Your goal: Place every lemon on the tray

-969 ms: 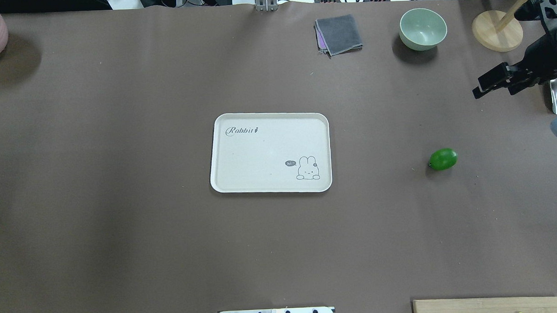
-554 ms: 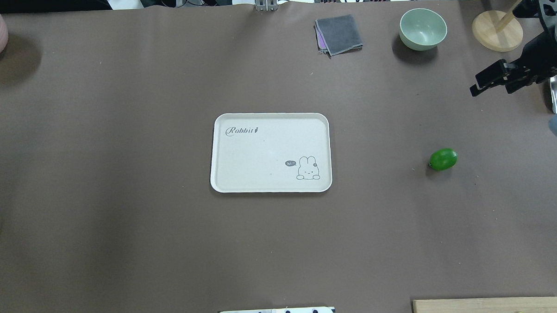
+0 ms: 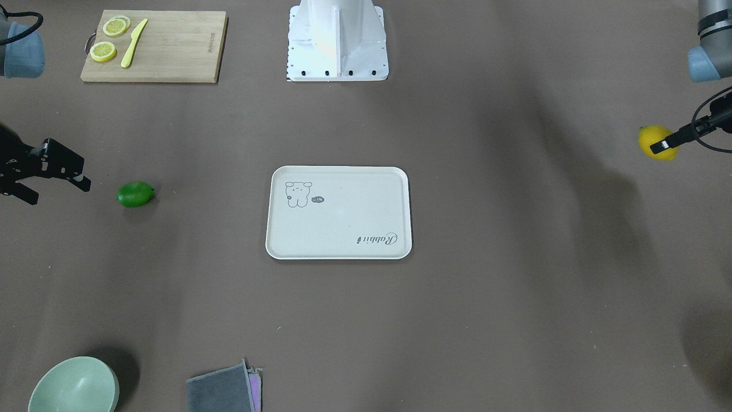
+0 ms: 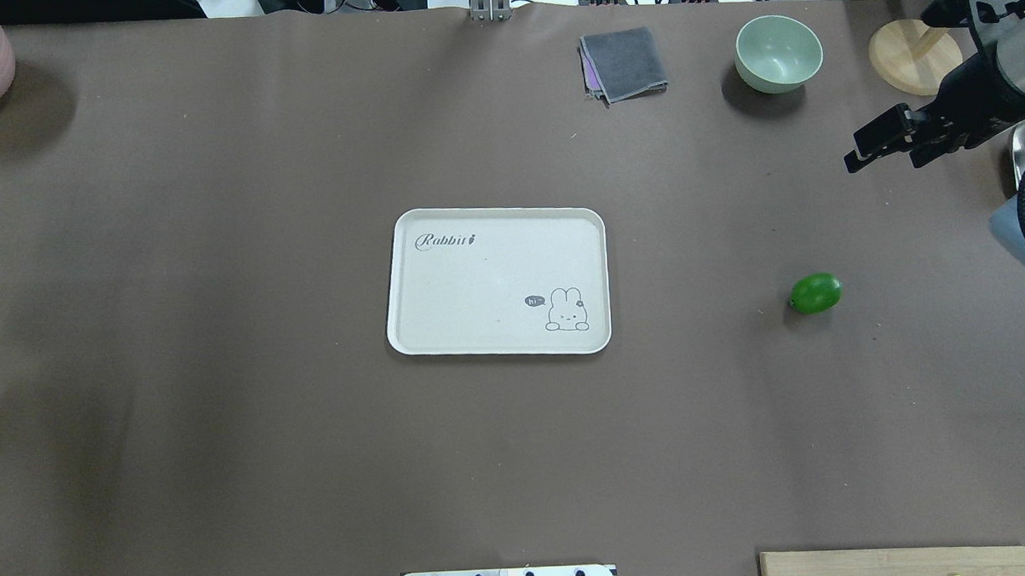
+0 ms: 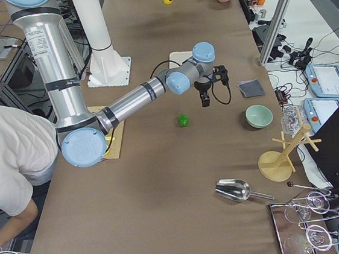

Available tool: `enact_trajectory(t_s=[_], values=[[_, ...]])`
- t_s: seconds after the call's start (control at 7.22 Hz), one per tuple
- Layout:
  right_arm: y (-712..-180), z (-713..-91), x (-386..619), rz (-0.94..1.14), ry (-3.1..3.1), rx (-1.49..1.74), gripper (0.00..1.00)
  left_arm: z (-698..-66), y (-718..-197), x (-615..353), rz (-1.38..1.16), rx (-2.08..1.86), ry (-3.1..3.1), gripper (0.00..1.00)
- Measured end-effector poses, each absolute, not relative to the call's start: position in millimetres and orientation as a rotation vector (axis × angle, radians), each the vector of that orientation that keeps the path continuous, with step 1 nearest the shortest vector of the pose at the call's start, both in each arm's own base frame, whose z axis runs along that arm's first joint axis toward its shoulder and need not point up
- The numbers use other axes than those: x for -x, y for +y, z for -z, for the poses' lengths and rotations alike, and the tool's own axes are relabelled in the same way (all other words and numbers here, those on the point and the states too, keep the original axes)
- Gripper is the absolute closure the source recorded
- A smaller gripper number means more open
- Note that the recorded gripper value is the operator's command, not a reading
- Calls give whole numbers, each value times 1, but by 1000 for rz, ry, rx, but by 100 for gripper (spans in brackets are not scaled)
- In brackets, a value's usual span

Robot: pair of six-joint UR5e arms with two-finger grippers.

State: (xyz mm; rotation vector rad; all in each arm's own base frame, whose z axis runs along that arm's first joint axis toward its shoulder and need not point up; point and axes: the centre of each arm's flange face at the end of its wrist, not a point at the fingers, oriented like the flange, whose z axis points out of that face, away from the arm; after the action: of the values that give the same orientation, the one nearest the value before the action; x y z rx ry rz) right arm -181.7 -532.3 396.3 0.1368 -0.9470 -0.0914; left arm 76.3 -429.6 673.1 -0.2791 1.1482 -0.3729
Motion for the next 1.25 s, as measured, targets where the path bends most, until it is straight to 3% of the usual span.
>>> enact_trajectory(t_s=[0.55,1.25], values=[[-519,-411,246,14,-831,-99,0,-586,-516,-100,409,239,1195,100],[-494,-452,254,-468,-757,118,0,-491,-575,-133,373,137,1219,100]])
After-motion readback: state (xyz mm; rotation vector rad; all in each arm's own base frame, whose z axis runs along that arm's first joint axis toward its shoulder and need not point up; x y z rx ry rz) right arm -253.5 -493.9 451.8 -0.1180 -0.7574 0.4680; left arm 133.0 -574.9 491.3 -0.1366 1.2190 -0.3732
